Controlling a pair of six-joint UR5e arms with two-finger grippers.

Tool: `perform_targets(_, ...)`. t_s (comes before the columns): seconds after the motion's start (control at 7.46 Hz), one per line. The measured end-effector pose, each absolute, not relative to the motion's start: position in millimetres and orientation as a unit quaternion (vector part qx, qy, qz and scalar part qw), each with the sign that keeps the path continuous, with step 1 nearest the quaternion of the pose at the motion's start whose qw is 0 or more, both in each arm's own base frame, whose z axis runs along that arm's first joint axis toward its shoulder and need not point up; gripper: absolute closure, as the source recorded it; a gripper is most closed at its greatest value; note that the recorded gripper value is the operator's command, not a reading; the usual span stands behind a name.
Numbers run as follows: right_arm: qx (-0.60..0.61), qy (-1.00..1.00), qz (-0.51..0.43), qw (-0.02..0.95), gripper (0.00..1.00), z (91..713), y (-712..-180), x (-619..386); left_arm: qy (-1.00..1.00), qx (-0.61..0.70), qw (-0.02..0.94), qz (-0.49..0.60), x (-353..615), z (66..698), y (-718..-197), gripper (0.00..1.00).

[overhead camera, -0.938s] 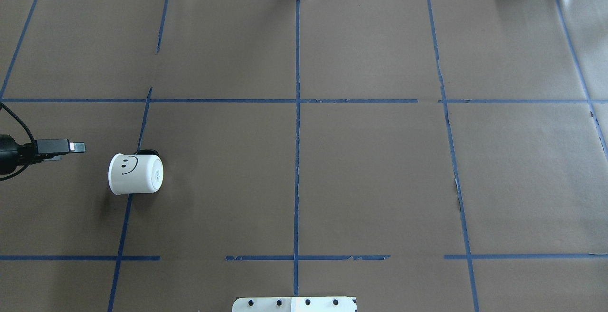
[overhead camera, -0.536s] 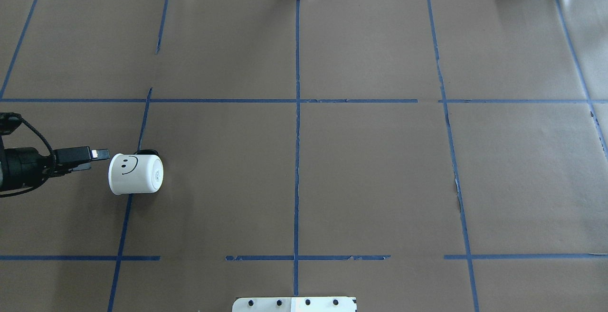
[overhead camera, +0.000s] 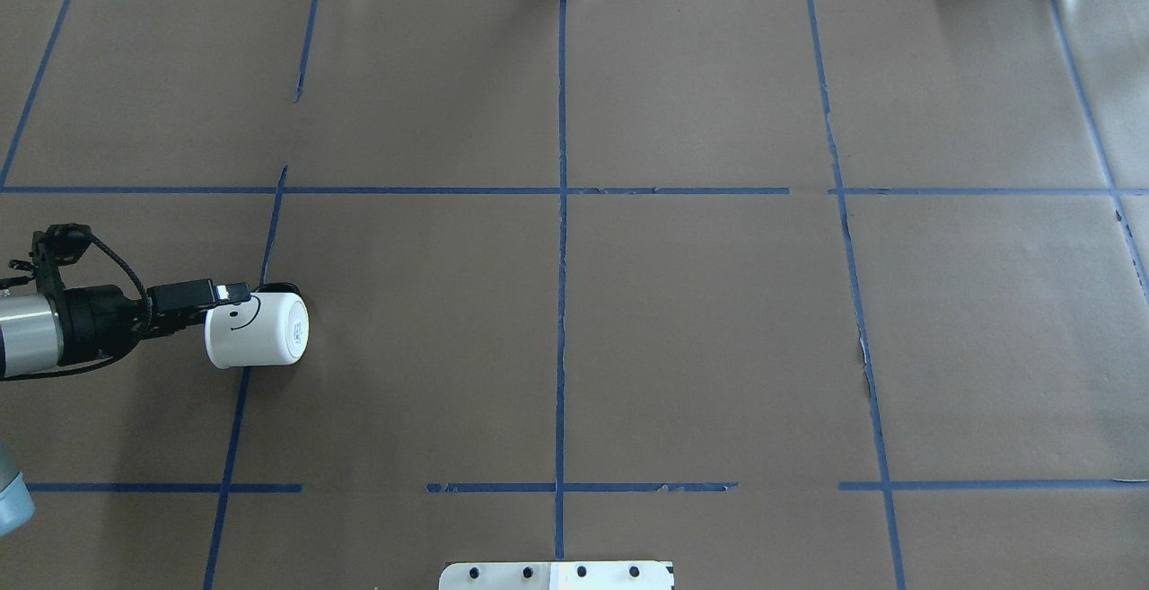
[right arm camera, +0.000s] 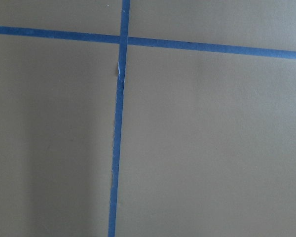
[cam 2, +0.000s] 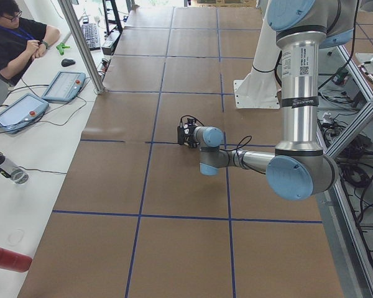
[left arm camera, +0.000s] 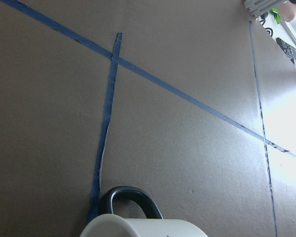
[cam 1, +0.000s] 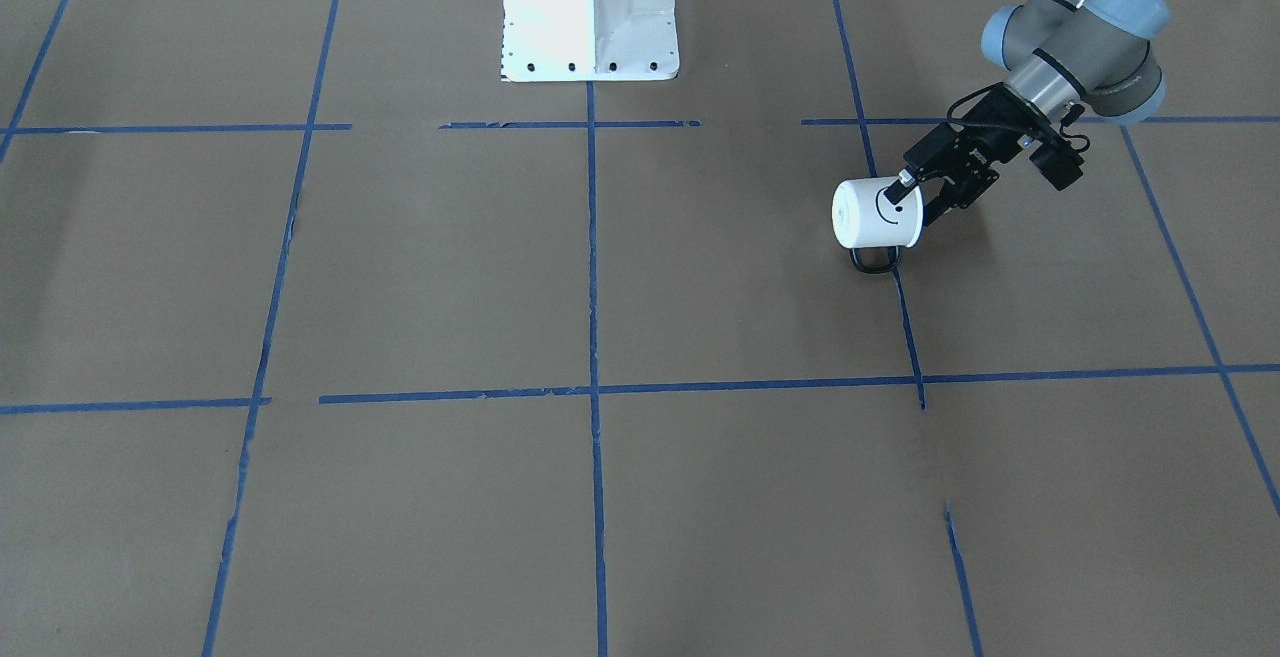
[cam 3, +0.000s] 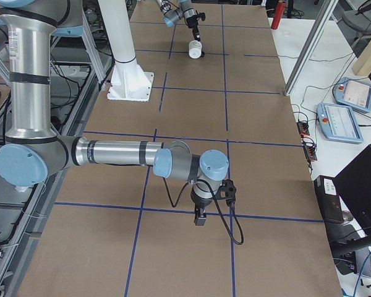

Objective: Flip mug
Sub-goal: 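Reach the left gripper to the sideways white mug and grasp its rim, then lift the mug with the left gripper and carry it toward the table centre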

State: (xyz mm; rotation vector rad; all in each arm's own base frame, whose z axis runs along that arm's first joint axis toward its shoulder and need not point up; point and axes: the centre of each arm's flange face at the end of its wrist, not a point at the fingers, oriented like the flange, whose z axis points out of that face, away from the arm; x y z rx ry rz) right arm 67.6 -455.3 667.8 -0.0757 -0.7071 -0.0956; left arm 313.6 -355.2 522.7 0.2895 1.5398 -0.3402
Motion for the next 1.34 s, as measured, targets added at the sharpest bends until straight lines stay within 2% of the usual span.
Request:
perform_targets(0.13, -0.037, -0.346, -0.047, 0.936, 0.00, 667.8, -455.4, 67.6, 0.696, 0.129, 0.690, -0.147, 315.2, 521.0, -352.9, 1.00)
perform_targets(0.67, -0.037, -0.346, -0.047, 0.936, 0.00, 667.8, -455.4, 67.6, 0.737, 0.103, 0.662, -0.089, 325.7, 481.1, -345.1, 1.00)
perform_targets(1.07, -0.037, -0.346, -0.047, 0.936, 0.00, 667.8, -455.4, 67.6, 0.776, 0.054, 0.625, -0.068, 350.0, 406.3, -358.9, 1.00)
perform_targets(1.34, -0.037, -0.346, -0.047, 0.936, 0.00, 667.8, -455.4, 67.6, 0.741, 0.018, 0.663, -0.102, 400.5, 331.5, -397.8, 1.00)
